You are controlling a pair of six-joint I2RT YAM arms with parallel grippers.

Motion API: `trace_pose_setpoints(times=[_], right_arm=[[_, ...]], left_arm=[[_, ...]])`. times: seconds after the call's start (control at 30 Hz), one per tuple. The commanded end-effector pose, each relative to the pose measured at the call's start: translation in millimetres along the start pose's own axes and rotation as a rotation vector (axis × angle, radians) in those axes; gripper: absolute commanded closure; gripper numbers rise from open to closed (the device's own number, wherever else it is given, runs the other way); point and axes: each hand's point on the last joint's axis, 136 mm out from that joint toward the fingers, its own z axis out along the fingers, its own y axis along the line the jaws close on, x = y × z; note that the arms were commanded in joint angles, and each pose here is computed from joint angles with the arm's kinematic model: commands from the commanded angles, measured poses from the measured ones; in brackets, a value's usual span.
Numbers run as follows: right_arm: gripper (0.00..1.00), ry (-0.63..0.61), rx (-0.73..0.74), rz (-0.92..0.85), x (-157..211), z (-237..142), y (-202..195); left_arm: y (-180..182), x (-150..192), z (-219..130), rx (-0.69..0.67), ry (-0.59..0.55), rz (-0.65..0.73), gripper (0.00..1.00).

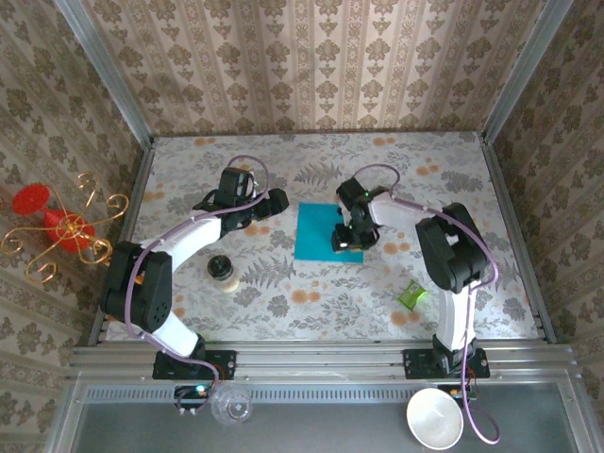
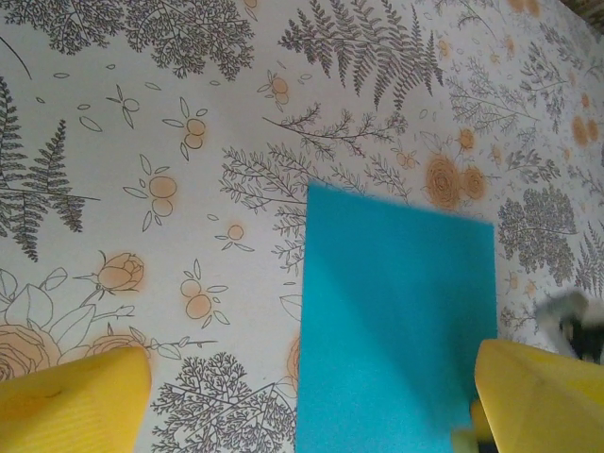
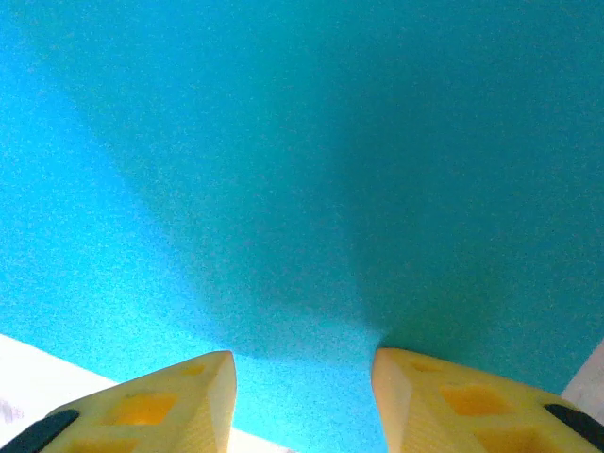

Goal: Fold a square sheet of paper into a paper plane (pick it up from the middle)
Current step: Move the square sheet of paper to the center of the table, then first fold in half a square sheet of paper at the center of the table.

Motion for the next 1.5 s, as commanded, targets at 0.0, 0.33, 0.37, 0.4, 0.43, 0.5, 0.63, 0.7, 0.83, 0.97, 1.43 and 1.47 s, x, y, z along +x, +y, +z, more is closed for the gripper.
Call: trace_pose_setpoints(times=[0.0, 0.33, 0.37, 0.4, 0.43, 0.5, 0.63, 0.7, 0.83, 0.97, 1.43, 1.47], right_arm=[[0.53, 0.156, -0.019, 0.028, 63.1, 18.4, -6.1], [0.50, -0.251, -0.169, 0.162, 2.5, -58.0, 28.9], [0.50, -0.277, -0.156, 0.189, -1.4, -60.4, 23.5], [0.50, -0.290, -0.140, 0.223, -3.2, -60.9, 16.6], [0.50, -0.292, -0.137, 0.248, -3.8, -59.6, 12.2], [0.50, -0.282, -0.138, 0.305, -4.2, -54.2, 2.6], [0.50, -0.234, -0.162, 0.347, -2.8, -44.4, -3.8], [0.51, -0.207, -0.153, 0.351, -2.3, -40.1, -8.7], [0.52, -0.184, -0.118, 0.373, -2.7, -36.2, -23.7], [0.52, -0.182, -0.121, 0.378, -4.9, -30.8, -28.2], [0.55, -0.111, -0.115, 0.348, 8.1, -8.0, -32.2], [0.55, -0.106, -0.114, 0.346, 9.4, -6.4, -32.4]], left_arm=[[-2.7, 3.4, -10.9, -0.005, 0.011, -0.014, 0.08], [-26.5, 34.2, -18.5, -0.046, 0.078, 0.084, 0.01], [-27.5, 40.1, -19.1, -0.050, 0.095, 0.077, 0.00], [-29.7, 46.3, -19.4, -0.045, 0.114, 0.068, 0.00], [-31.7, 52.4, -18.8, -0.038, 0.132, 0.059, 0.00], [-37.7, 67.4, -16.6, -0.012, 0.171, 0.048, 0.00], [-50.8, 94.8, -5.8, 0.056, 0.261, 0.012, 0.01], [-59.1, 104.4, 2.5, 0.090, 0.294, -0.001, 0.02], [-61.0, 113.3, 20.7, 0.077, 0.336, -0.036, 0.05], [-62.1, 118.8, 36.9, 0.074, 0.358, -0.063, 0.08], [-43.9, 143.9, 63.2, -0.002, 0.420, -0.099, 0.11], [-40.7, 145.6, 63.6, -0.013, 0.424, -0.102, 0.11]])
